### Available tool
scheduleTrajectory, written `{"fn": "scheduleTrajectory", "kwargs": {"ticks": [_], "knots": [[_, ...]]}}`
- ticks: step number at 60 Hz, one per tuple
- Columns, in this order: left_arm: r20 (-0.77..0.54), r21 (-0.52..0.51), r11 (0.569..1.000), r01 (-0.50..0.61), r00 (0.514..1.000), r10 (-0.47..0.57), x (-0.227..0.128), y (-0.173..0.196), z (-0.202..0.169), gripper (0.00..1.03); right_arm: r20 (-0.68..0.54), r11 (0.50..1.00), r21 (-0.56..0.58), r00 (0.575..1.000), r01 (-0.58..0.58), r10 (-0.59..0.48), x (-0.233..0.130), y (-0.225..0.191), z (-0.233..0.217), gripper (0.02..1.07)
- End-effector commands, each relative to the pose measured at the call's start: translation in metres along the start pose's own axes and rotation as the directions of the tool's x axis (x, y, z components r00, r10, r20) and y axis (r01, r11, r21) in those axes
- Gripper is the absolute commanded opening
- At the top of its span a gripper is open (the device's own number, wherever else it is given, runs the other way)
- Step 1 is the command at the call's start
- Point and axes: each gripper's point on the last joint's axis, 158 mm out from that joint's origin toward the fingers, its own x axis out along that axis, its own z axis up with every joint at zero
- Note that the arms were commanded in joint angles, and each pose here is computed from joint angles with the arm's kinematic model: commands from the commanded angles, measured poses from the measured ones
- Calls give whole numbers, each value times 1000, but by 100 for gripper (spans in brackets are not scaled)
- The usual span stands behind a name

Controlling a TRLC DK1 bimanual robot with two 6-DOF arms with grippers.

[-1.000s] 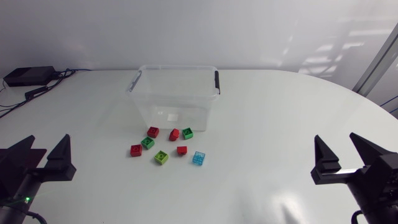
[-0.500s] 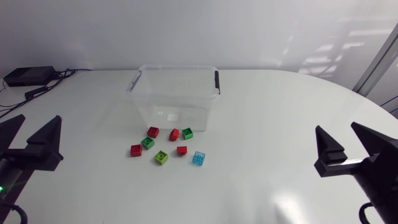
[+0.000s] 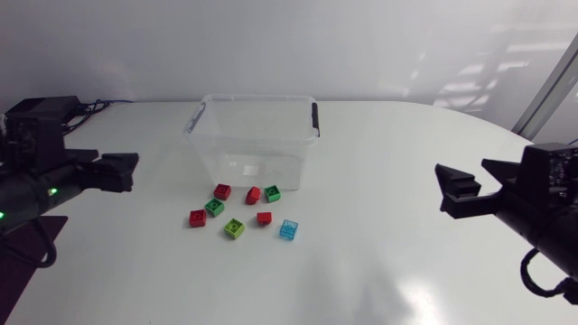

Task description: Place the duplo bricks in the container

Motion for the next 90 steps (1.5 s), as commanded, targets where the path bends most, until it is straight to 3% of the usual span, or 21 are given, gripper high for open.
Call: {"fn": "scheduleTrajectory", "kwargs": {"ticks": [1,11,14,20,23,28,36,42,48,52,62,70,79,90], "knots": [[-92,-2,999,35,995,-35,21,-6,-10,86,-68,1000,22,997,-19,21,10,5,-11,102],[-199,-23,987,156,967,-158,50,-15,-33,83,-161,996,27,983,-89,92,22,21,-34,102],[-226,21,981,191,957,-182,60,-18,-36,77,-193,993,32,974,-110,114,26,25,-40,102],[-298,106,966,237,934,-196,82,-16,-50,77,-252,988,45,955,-150,157,31,34,-52,102],[-341,219,932,288,918,-203,92,-18,-59,77,-293,983,57,938,-175,184,33,40,-61,102],[-392,260,908,328,895,-212,104,-20,-76,77,-348,976,75,912,-205,218,38,47,-74,102],[-485,391,801,452,842,-238,112,-27,-113,82,-446,968,58,861,-243,243,39,56,-95,102],[-510,407,709,576,787,-347,107,-46,-134,82,-493,943,-41,827,-331,269,37,67,-104,102],[-527,421,637,646,746,-408,105,-56,-149,82,-593,880,-153,754,-449,282,31,77,-123,102],[-528,435,595,676,726,-439,103,-61,-154,82,-632,860,-140,713,-491,304,30,83,-133,102],[-543,462,524,715,695,-471,101,-62,-166,82,-633,798,-114,663,-592,401,22,109,-135,102],[-563,476,458,751,660,-497,100,-65,-178,82,-644,774,-117,641,-622,418,26,121,-140,102],[-580,483,416,770,638,-506,106,-66,-188,82,-670,739,-119,603,-663,433,25,140,-151,102],[-577,490,372,788,614,-539,109,-77,-189,82,-665,689,-147,587,-709,462,27,165,-152,102]]}}
